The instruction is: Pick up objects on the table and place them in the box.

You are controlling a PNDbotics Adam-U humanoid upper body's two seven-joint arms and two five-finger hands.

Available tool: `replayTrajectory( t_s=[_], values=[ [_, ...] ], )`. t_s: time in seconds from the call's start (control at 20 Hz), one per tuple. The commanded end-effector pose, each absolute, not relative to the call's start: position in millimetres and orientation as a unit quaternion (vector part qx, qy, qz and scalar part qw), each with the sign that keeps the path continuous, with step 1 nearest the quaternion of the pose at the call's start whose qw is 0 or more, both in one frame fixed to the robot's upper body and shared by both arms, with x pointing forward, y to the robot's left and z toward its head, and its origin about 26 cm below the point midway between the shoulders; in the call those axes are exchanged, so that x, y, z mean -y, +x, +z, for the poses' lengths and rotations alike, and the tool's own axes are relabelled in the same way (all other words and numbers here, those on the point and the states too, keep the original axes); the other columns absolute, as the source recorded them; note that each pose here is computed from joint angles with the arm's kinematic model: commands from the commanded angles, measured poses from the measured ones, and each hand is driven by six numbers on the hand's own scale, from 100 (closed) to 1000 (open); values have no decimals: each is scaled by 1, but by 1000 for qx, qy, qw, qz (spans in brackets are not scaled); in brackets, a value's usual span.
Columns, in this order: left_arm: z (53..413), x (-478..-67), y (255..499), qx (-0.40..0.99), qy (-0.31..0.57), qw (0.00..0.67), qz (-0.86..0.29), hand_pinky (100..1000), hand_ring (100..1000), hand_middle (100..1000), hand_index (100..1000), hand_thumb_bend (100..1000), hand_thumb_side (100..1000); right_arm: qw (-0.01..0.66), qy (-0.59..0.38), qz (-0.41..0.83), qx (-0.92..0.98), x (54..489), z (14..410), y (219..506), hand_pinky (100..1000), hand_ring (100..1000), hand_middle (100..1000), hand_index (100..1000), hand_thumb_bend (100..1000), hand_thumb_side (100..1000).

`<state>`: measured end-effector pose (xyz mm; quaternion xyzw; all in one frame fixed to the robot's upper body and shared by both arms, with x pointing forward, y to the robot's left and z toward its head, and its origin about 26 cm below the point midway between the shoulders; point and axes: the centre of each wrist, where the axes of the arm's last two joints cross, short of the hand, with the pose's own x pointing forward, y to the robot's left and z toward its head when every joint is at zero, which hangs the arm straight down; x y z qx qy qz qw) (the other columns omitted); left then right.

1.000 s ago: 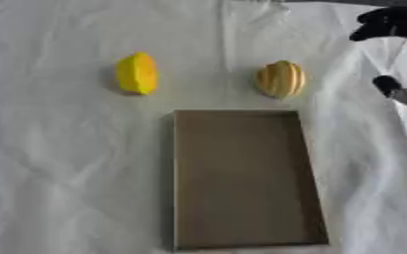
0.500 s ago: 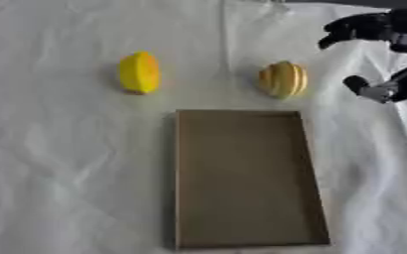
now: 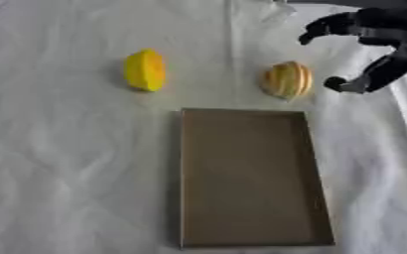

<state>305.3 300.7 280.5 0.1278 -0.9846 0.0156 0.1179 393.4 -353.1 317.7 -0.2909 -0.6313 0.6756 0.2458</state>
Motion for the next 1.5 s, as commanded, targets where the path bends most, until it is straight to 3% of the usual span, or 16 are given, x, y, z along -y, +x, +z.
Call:
replayTrajectory(
  t_s=[0.05, 0.8, 1.1, 1.35, 1.5],
  values=[
    [288, -299, 302, 987, 122, 106, 8, 837, 931, 709, 835, 100, 604, 239, -318, 675, 621, 360, 328, 394, 1000, 1000, 861, 954, 309, 100],
    [288, -296, 303, 988, 112, 111, 9, 837, 934, 706, 834, 100, 616, 250, -328, 675, 612, 356, 312, 413, 1000, 1000, 859, 958, 240, 145],
    [287, -296, 303, 987, 111, 115, 11, 838, 936, 705, 834, 100, 626, 252, -326, 681, 605, 356, 305, 417, 1000, 1000, 812, 933, 249, 147],
    [287, -295, 303, 987, 109, 118, 11, 838, 937, 706, 833, 100, 631, 252, -325, 681, 606, 355, 304, 418, 993, 1000, 670, 868, 213, 141],
    [287, -295, 303, 987, 109, 119, 11, 839, 936, 706, 833, 100, 634, 255, -324, 678, 609, 355, 303, 419, 962, 1000, 537, 780, 100, 100]
  ],
)
